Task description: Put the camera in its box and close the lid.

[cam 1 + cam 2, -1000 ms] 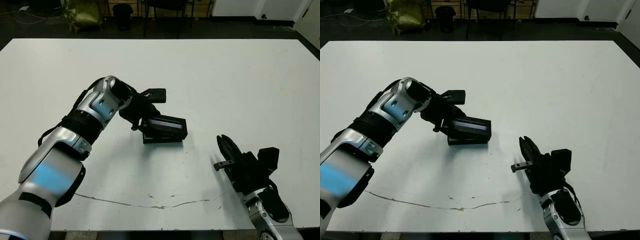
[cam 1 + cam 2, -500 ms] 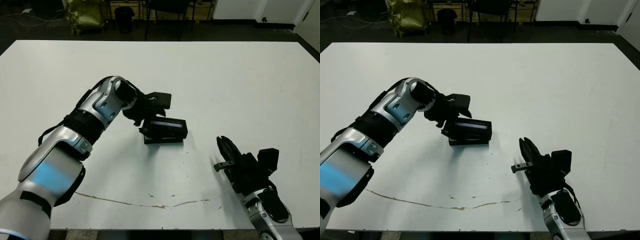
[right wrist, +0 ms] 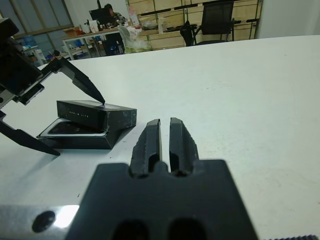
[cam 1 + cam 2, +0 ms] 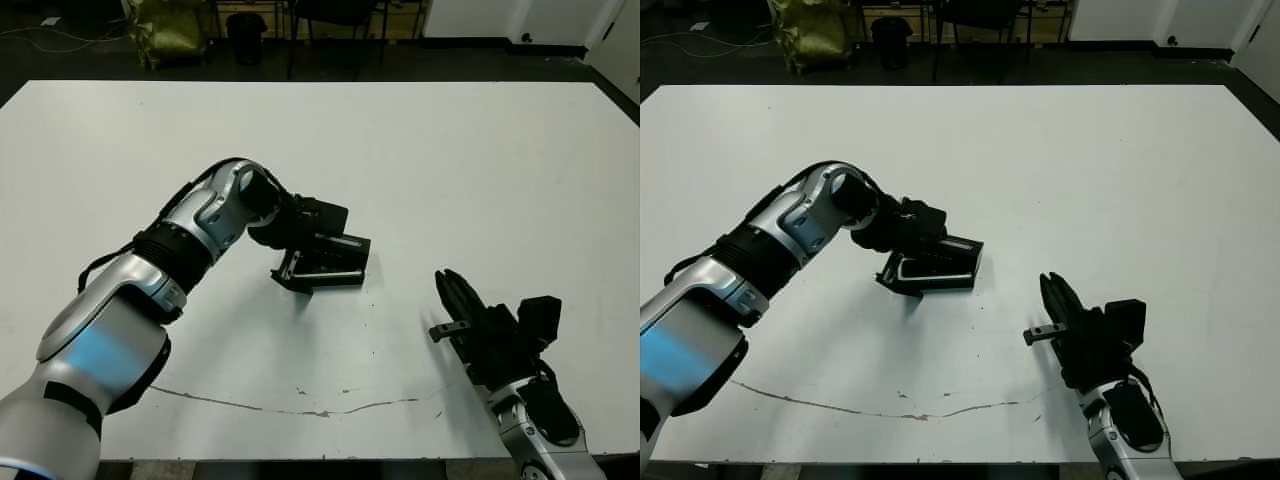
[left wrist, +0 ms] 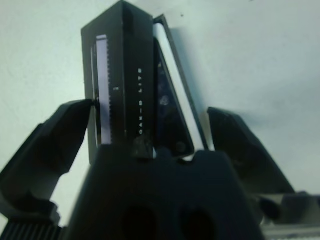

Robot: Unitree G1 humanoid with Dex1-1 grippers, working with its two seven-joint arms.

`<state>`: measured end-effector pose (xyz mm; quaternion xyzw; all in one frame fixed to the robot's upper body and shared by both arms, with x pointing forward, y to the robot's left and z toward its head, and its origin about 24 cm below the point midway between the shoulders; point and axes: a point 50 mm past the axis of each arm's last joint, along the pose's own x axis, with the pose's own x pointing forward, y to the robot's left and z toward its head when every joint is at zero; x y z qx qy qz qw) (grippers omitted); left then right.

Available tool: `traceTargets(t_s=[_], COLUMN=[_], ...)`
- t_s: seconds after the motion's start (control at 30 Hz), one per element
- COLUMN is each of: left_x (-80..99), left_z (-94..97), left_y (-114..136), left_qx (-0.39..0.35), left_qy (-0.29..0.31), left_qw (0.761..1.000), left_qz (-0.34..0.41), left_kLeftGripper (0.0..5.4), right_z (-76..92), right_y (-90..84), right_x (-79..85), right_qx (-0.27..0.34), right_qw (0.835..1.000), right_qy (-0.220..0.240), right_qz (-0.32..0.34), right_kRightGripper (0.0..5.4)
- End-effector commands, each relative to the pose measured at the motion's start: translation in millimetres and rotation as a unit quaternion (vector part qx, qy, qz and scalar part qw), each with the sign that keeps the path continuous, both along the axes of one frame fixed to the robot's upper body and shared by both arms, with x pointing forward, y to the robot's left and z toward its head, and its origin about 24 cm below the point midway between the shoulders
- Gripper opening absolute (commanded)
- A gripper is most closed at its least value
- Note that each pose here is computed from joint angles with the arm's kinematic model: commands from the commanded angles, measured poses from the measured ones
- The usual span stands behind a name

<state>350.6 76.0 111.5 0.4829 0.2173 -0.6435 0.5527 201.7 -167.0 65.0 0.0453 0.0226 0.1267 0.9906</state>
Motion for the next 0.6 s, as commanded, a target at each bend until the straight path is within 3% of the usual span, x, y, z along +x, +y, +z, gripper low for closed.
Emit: traceTargets(t_s=[0.03,0.5,0.6], left_x=[-15.3,-12.0,-10.7], left_z=[-43.7,-35.3,-28.8], left_y=[19.4,20.0,19.2], left_qx=[0.054,0.039,0.03], left_qy=[0.088,0.083,0.087], left_qw=[0.994,0.995,0.995], left_qz=[0.026,0.03,0.028], left_kLeftGripper=[5.39,5.39,5.04], right_z=[-6.0,-8.3,-7.4], right_y=[-3.3,-3.8,-4.1], right_x=[-1.5,-0.9,-0.9], right_qx=[-0.003,-0.007,-0.014], right_qw=[1.0,1.0,1.0], right_qy=[0.015,0.012,0.013], right_qz=[0.0,0.0,-0.001], right_kRightGripper=[0.0,0.0,0.0])
